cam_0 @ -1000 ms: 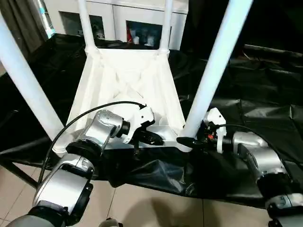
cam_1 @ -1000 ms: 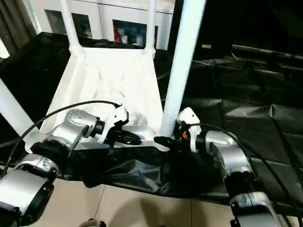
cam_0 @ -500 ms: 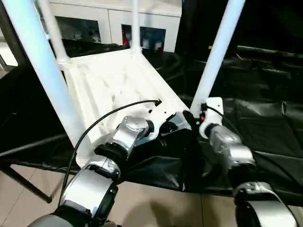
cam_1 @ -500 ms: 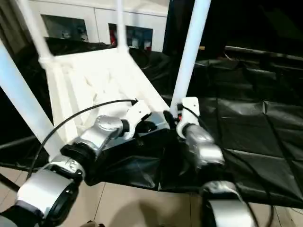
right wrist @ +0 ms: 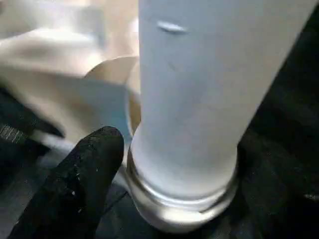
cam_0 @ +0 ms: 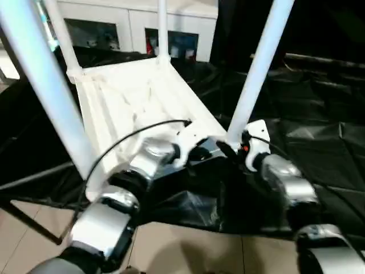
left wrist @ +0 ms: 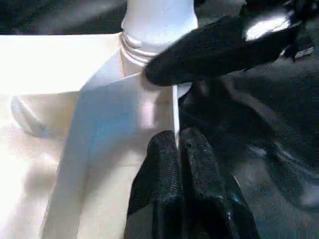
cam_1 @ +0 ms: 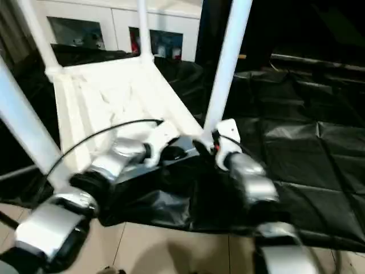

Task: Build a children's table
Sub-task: Rotate leg to tighten

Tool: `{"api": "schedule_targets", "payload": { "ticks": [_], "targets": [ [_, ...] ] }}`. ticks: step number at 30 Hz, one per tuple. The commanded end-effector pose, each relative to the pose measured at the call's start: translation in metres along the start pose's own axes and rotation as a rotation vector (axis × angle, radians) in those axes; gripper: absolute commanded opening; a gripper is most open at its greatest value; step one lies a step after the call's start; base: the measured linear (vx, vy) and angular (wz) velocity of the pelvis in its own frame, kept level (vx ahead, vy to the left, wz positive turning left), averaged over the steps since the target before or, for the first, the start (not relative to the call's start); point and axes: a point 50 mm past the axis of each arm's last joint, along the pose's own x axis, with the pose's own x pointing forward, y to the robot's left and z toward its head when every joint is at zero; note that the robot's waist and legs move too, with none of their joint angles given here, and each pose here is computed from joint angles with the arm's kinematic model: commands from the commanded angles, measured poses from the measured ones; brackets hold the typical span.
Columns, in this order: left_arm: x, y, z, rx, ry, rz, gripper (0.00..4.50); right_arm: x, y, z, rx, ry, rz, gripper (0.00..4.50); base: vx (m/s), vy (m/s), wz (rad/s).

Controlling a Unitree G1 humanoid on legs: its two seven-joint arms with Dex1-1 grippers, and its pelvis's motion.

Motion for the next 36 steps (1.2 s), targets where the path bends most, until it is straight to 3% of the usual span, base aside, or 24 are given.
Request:
{"api": "schedule_targets", "payload": {
  "ticks": [1, 3, 7, 15, 24, 28, 31, 32, 34, 36],
  "targets": [
    [0.007, -0.014, -0.011, 0.0, 0.053, -0.122, 0.0, 0.007, 0.023, 0.0, -0.03, 0.011, 0.206, 3.72, 0.0, 0.0, 0.0],
    [-0.007, -0.012, -0.019, 0.018, 0.089, -0.218, 0.0, -0.009, 0.017, 0.001, -0.053, 0.035, 0.301, 3.72, 0.0, 0.0, 0.0],
    [-0.024, -0.01, -0.025, 0.02, 0.116, -0.325, 0.0, -0.02, 0.01, 0.003, -0.079, 0.055, 0.356, 3.72, 0.0, 0.0, 0.0],
    [-0.038, -0.006, -0.027, 0.01, 0.121, -0.351, 0.0, -0.023, 0.007, 0.006, -0.09, 0.058, 0.363, 3.72, 0.0, 0.0, 0.0],
    [-0.04, -0.003, -0.03, -0.002, 0.12, -0.302, 0.0, -0.018, 0.016, 0.003, -0.02, 0.028, 0.387, 3.02, 0.0, 0.0, 0.0],
    [-0.034, 0.004, -0.027, -0.01, 0.105, -0.164, 0.0, -0.01, 0.019, -0.004, 0.0, 0.04, 0.281, 2.78, 0.0, 0.0, 0.0],
    [-0.021, 0.01, -0.021, -0.045, 0.083, 0.02, 0.0, 0.005, 0.017, -0.018, 0.054, 0.082, 0.041, 2.68, 0.0, 0.0, 0.0],
    [-0.008, 0.006, -0.016, -0.062, 0.069, 0.077, 0.0, 0.015, 0.018, -0.023, 0.131, 0.089, -0.099, 2.67, -0.057, 0.005, -0.02],
    [-0.001, 0.003, -0.013, -0.072, 0.063, 0.099, 0.0, 0.02, 0.019, -0.024, 0.175, 0.097, -0.172, 2.66, -0.054, 0.007, -0.02],
    [0.018, -0.01, -0.003, -0.07, 0.042, 0.105, 0.0, 0.035, 0.028, -0.021, 0.247, 0.094, -0.257, 2.65, 0.0, 0.0, 0.0]
  ]
}}
